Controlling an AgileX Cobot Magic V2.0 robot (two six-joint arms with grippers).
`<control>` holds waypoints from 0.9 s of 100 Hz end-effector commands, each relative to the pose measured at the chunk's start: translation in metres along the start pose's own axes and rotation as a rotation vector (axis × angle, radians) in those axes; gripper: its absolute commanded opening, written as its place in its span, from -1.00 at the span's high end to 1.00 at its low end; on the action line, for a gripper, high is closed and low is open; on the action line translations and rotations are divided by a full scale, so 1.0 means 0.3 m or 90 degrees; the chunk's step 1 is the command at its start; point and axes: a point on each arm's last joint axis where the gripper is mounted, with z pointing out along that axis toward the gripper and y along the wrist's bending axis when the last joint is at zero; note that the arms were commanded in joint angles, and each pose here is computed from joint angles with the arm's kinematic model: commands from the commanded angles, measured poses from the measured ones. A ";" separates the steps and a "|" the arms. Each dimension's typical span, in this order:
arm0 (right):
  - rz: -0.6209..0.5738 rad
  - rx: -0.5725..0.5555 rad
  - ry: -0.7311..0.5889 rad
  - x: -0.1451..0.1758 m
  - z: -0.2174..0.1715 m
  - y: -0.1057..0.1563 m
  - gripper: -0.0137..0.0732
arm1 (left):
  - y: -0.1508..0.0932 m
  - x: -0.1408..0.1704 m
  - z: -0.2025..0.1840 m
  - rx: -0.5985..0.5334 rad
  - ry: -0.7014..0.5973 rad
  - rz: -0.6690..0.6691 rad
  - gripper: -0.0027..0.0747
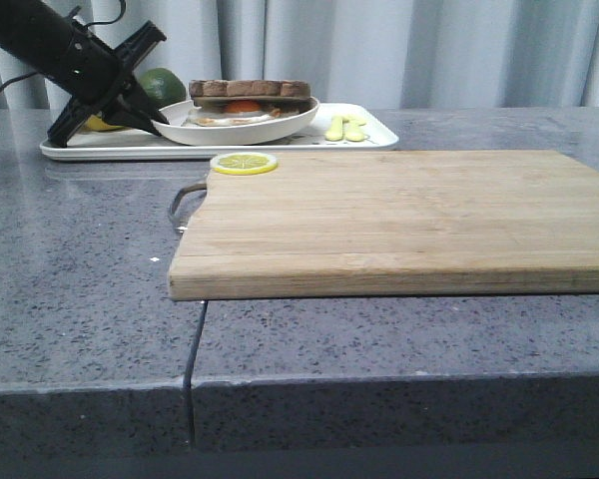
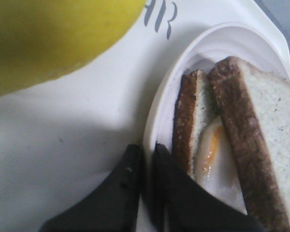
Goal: Place bread and move sandwich to tray
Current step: 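Lower the plate onto the tray and open the left gripper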
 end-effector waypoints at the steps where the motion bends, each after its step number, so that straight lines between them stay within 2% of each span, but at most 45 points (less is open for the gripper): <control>1: -0.006 0.008 -0.066 -0.050 -0.007 -0.003 -0.37 | -0.113 -0.043 -0.099 0.059 -0.068 -0.004 0.98; 68: -0.006 0.008 -0.066 -0.050 -0.007 -0.003 -0.37 | -0.122 -0.042 -0.100 0.080 -0.065 -0.022 0.97; 90: -0.006 0.008 -0.066 -0.050 -0.007 -0.003 -0.37 | -0.122 -0.038 -0.100 0.080 -0.056 -0.019 0.70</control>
